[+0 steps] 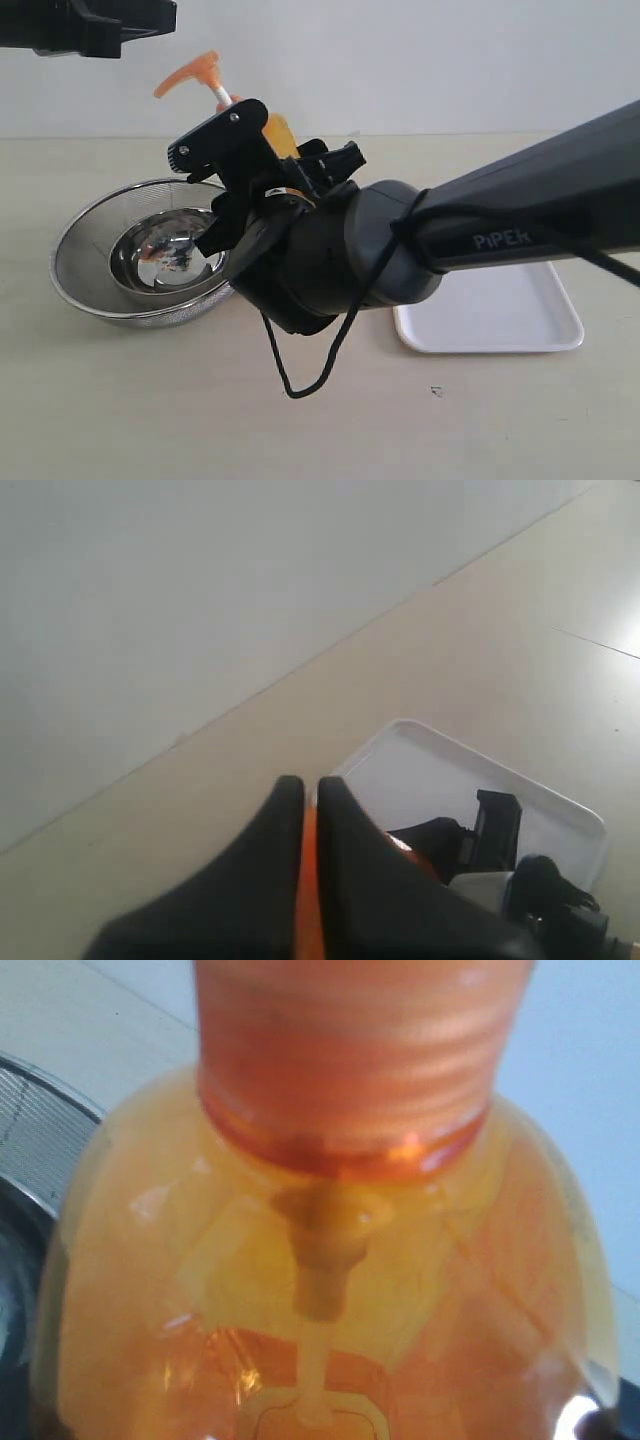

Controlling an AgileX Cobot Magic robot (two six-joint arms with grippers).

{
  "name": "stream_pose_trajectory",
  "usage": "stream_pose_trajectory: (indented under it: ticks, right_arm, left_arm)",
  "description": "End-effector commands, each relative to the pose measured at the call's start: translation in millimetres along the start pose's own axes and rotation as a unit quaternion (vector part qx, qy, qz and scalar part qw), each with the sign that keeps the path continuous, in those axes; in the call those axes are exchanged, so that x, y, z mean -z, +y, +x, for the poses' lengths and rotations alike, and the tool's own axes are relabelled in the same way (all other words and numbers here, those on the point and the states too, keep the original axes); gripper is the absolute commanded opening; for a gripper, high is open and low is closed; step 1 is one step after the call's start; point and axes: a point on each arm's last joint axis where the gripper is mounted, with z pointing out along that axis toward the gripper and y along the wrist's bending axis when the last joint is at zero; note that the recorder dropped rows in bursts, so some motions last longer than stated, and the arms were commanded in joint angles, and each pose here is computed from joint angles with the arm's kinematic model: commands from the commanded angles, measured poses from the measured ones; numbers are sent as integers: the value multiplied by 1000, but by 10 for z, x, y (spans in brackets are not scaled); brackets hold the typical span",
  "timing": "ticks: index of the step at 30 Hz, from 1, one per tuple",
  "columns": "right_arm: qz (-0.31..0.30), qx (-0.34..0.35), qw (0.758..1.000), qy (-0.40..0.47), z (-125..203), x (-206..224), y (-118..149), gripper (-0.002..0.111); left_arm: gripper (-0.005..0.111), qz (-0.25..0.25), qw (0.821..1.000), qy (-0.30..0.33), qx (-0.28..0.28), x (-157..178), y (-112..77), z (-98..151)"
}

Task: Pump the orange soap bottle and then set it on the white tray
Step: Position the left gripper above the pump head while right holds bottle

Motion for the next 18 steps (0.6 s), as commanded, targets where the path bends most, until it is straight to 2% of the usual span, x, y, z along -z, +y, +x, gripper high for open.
stream_pose_trajectory:
  ticks: [1,13,18]
  right_arm:
    - [1,7,1000,-22,-59,2,-20,0]
    - [10,-14,999,-30,-63,-85,-134,0]
    - [-17,4,999,-40,-85,-88,-89,0]
  left_arm:
    - [5,3,1000,1,-3,1,-27,0]
    - [5,11,1000,1,-3,1,-42,0]
    - [5,15,1000,2,-2,-5,-45,6]
